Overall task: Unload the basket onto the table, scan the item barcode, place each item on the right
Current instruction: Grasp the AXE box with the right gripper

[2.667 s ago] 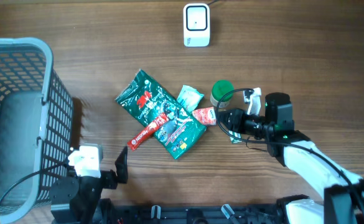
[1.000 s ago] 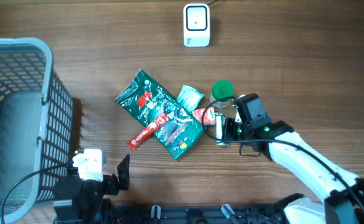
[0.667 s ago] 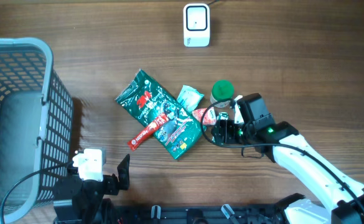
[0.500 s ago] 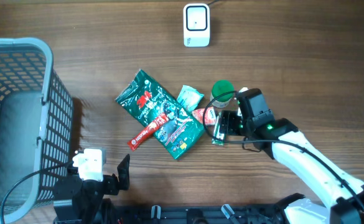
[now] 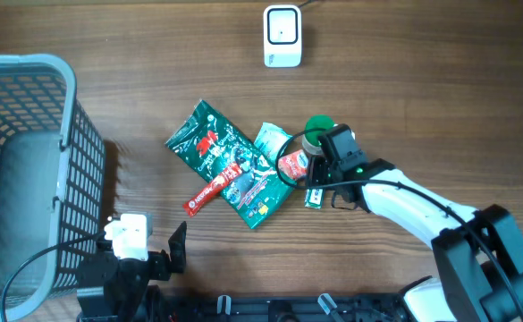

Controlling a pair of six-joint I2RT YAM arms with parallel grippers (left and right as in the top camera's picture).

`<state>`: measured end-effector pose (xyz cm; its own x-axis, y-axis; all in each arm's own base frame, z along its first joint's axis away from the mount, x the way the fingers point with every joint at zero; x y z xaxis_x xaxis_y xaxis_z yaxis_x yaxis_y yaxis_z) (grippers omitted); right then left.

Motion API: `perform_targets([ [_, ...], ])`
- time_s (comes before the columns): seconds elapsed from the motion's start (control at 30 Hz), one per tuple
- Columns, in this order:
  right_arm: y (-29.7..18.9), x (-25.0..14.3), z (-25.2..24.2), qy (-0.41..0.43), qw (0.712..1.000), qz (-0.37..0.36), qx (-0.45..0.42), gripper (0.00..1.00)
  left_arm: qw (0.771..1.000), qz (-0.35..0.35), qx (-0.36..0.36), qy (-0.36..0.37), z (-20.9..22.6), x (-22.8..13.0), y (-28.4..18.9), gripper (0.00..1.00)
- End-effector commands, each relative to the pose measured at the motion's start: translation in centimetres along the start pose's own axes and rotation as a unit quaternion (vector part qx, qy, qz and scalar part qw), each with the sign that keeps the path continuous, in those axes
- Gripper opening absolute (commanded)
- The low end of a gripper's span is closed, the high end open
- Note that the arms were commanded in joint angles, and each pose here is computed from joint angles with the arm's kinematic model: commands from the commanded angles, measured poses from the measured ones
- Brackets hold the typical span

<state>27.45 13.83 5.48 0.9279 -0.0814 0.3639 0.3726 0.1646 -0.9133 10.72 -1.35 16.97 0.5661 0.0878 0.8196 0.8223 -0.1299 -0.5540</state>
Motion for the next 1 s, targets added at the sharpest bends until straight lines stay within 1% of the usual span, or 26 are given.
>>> perform_targets([
  [0.0, 2.2, -2.8, -1.7, 0.016, 0.997, 0.054, -0.043, 0.61, 1.0, -0.004, -0.003, -0.003, -0.1, 0.1, -0.1, 1.0],
  [0.03, 2.2, -2.8, -1.7, 0.017, 0.998, 0.054, -0.042, 0.61, 1.0, -0.004, -0.003, -0.003, -0.1, 0.1, -0.1, 1.0],
  [0.07, 2.2, -2.9, -1.5, 0.017, 0.998, 0.058, -0.036, 0.7, 1.0, -0.004, -0.003, -0.003, -0.1, 0.1, -0.1, 1.0],
  [0.1, 2.2, -2.9, -1.4, 0.016, 0.998, 0.059, -0.029, 1.0, 1.0, -0.004, -0.003, -0.003, -0.1, 0.1, -0.1, 1.0],
  [0.23, 2.2, -2.8, -1.2, 0.016, 0.998, 0.058, -0.022, 1.0, 1.0, -0.004, -0.003, -0.003, -0.1, 0.1, -0.1, 1.0],
  [0.27, 2.2, -2.8, -1.2, 0.016, 0.998, 0.059, -0.022, 0.91, 1.0, -0.004, -0.003, -0.003, -0.1, 0.1, -0.1, 1.0],
  [0.3, 2.2, -2.9, -1.2, 0.014, 0.998, 0.06, -0.023, 0.79, 1.0, -0.004, -0.003, -0.003, -0.1, 0.1, -0.1, 1.0],
  [0.33, 2.2, -2.9, -1.2, 0.014, 0.998, 0.061, -0.023, 0.75, 1.0, -0.004, -0.003, -0.003, -0.1, 0.1, -0.1, 1.0],
  [0.4, 1.7, -2.9, -1.2, 0.014, 0.997, 0.066, -0.024, 0.74, 1.0, -0.004, -0.003, -0.003, -0.1, 0.1, -0.1, 1.0],
  [0.53, -1.4, -1.7, -0.4, 0.013, 0.998, 0.057, -0.012, 0.76, 1.0, -0.004, -0.003, -0.003, -0.1, 0.1, -0.1, 1.0],
  [0.63, -3.1, -1.3, 0.3, 0.014, 0.999, 0.045, 0.021, 0.81, 1.0, -0.004, -0.003, -0.003, -0.1, 0.1, -0.1, 1.0],
  [0.77, -3.0, -1.0, 0.0, 0.015, 0.999, 0.032, 0.005, 0.81, 1.0, -0.004, -0.003, -0.003, -0.1, 0.1, -0.1, 1.0],
  [0.87, -2.7, -1.4, -1.1, 0.019, 0.999, 0.027, -0.029, 0.78, 1.0, -0.004, -0.003, -0.003, -0.1, 0.1, -0.1, 1.0],
  [0.9, -2.5, -1.6, -1.6, 0.035, 0.998, 0.022, -0.046, 0.77, 1.0, -0.004, -0.003, -0.003, -0.1, 0.1, -0.1, 1.0],
  [0.93, -2.3, -1.7, -1.8, 0.041, 0.998, 0.019, -0.05, 0.75, 1.0, -0.004, -0.003, -0.003, -0.1, 0.1, -0.1, 1.0],
  [0.97, -2.0, -1.9, -1.9, 0.041, 0.998, 0.021, -0.051, 0.75, 1.0, -0.004, -0.003, -0.003, -0.1, 0.1, -0.1, 1.0],
])
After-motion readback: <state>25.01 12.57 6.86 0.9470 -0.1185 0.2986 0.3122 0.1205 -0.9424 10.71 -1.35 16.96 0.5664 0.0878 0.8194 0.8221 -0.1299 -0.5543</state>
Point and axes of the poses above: each gripper's point midway between its finger pads, its own y axis out along the fingers, its own z axis along the line the jaws close on, x = y × z, the point moved 6 cm from there along -y, back along the fingers, and after that the axes turned 3 degrees about -y, right-handed, at the moved point
